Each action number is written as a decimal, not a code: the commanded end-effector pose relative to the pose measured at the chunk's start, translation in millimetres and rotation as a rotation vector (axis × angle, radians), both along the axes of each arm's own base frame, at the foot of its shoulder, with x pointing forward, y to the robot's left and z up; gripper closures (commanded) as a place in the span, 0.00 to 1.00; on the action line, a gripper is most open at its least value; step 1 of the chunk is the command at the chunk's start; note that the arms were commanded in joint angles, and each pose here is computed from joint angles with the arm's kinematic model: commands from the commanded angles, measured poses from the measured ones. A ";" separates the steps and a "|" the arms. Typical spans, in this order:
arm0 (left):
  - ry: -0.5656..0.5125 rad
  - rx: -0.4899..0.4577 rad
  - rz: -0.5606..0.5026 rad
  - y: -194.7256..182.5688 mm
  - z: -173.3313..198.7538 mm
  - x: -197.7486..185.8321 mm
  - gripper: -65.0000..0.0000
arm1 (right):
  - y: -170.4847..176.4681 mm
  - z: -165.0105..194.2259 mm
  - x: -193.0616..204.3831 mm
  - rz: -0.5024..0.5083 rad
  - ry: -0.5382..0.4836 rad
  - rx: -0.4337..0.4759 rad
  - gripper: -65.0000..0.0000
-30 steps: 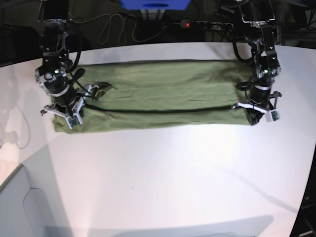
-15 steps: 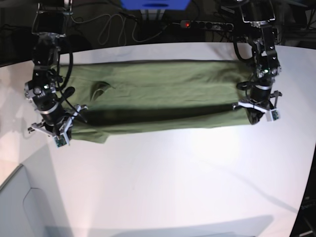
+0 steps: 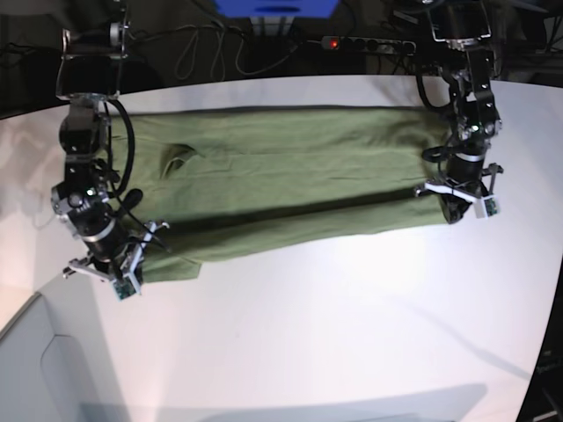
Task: Fold the T-shirt properly
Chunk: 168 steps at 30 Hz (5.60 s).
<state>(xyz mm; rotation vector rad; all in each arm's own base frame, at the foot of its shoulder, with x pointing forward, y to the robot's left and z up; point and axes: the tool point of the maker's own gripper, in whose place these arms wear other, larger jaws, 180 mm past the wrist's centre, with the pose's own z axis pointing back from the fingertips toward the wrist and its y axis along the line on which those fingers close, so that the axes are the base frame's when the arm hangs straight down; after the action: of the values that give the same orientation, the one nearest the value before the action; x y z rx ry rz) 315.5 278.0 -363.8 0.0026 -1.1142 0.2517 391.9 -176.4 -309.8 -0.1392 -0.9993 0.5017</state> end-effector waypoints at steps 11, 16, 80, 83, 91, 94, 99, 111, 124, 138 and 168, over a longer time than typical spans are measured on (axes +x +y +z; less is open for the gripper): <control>-0.055 0.030 0.000 6.5 17.4 8.8 1.00 | 13.0 8.1 28.8 0.151 -0.010 0.004 1.00; -0.053 0.029 0.000 6.5 17.1 8.7 1.00 | 17.7 13.7 37.2 0.172 -0.060 0.044 1.00; -0.044 0.014 0.003 4.3 10.7 12.2 1.00 | -19.7 -64.5 -77.0 0.060 0.108 0.077 1.00; -0.041 0.008 0.004 3.9 9.9 11.5 1.00 | -19.1 -65.2 -77.2 0.065 0.112 0.071 0.99; -0.036 0.006 0.008 5.3 8.7 9.9 0.91 | -20.6 -66.6 -81.4 0.063 0.116 0.069 0.51; -0.039 0.009 0.016 7.0 10.7 9.3 0.74 | -19.5 -54.7 -78.8 0.071 0.083 0.058 0.45; -0.066 0.016 0.001 2.5 21.7 9.3 0.52 | -12.1 -25.5 -75.0 0.098 0.005 0.033 0.45; -0.080 0.026 -0.010 -0.6 28.8 5.8 0.46 | -62.0 -11.8 -43.5 -0.091 -0.062 0.095 0.44; -0.068 0.039 0.091 38.4 25.9 -6.9 0.46 | -65.4 -60.8 -89.6 -0.092 0.089 0.086 0.45; -0.038 0.049 0.122 49.9 19.3 -24.6 0.46 | -37.8 -46.7 -103.5 0.069 0.090 0.059 0.44; -0.003 0.051 0.119 48.9 9.1 -38.4 0.46 | -25.3 -64.8 -100.1 0.075 0.144 0.101 1.00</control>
<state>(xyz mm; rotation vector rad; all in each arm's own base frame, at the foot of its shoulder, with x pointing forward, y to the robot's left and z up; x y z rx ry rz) 269.9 321.6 -370.8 0.0999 -1.0696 0.3417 282.4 -204.9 -392.0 0.0117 -0.8217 0.4975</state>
